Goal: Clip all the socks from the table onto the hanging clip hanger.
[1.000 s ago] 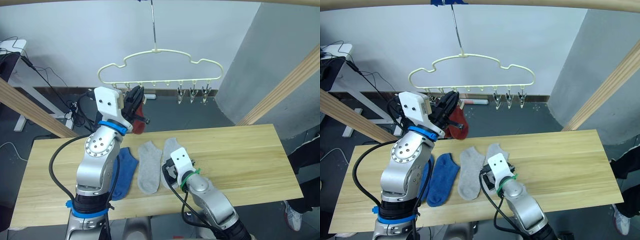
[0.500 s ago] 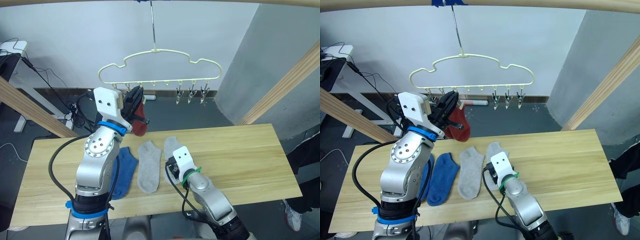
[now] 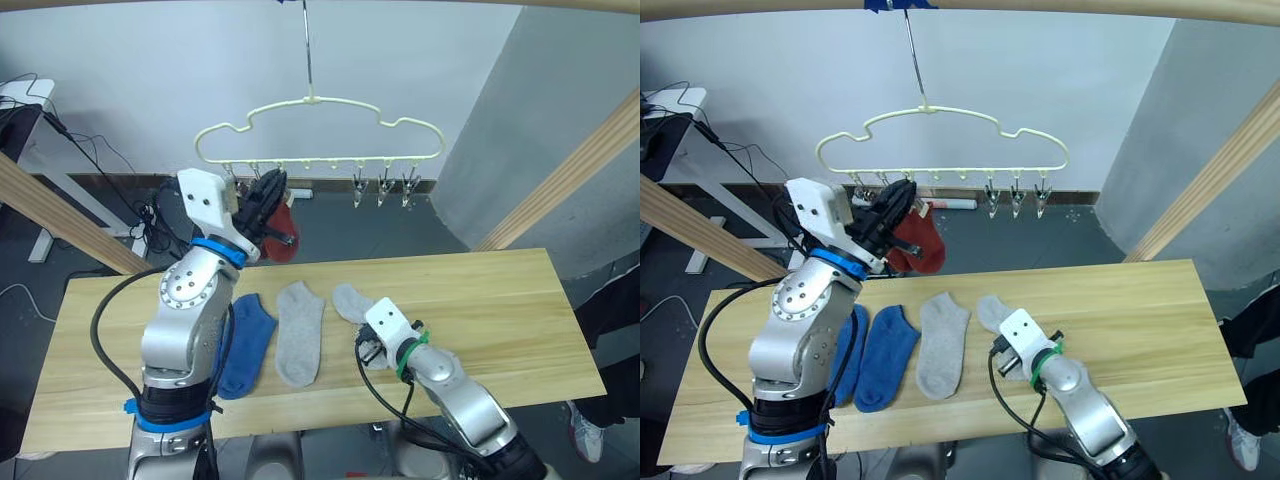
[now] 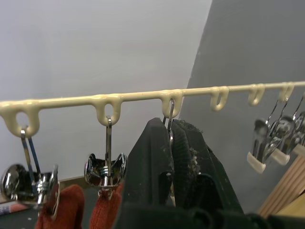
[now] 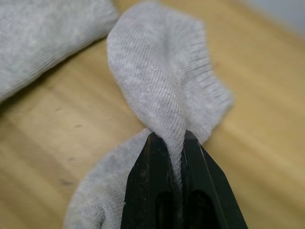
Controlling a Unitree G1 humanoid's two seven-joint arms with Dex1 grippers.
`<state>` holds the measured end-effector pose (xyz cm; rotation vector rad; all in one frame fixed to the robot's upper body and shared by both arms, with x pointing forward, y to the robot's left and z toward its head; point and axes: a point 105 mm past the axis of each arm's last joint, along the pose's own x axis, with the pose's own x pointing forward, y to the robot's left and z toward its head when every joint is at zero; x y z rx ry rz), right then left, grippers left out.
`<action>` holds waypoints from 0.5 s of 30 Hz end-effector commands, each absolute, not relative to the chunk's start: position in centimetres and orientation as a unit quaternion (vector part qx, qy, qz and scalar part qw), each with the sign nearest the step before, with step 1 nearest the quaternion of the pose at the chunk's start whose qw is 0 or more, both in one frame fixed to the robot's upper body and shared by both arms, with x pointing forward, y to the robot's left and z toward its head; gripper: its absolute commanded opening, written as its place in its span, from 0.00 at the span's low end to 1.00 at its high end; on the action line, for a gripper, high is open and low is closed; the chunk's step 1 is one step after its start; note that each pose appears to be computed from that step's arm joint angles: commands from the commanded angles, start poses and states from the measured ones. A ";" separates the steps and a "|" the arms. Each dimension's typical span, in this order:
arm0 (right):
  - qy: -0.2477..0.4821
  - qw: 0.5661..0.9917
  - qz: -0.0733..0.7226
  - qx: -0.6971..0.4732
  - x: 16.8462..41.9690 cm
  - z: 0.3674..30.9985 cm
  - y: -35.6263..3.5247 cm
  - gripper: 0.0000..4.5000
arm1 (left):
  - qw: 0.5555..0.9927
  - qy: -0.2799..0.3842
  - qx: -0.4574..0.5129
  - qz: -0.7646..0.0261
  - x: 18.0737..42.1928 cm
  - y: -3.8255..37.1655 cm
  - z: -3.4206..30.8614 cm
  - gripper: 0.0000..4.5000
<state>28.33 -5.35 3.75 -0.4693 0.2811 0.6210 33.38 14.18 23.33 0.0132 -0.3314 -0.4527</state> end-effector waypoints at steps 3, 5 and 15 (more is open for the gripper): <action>-0.021 0.921 0.317 -0.226 28.4 9.6 -2.9 0.01 | 0.950 -0.183 -0.040 -0.251 32.7 14.7 26.5 0.00; -0.035 0.926 0.311 -0.210 28.6 10.2 -2.5 0.01 | 0.948 -0.176 -0.056 -0.260 32.5 14.6 26.6 0.00; -0.131 0.932 0.299 -0.156 29.6 14.0 -0.2 0.01 | 0.941 -0.152 -0.112 -0.282 32.3 13.8 27.6 0.00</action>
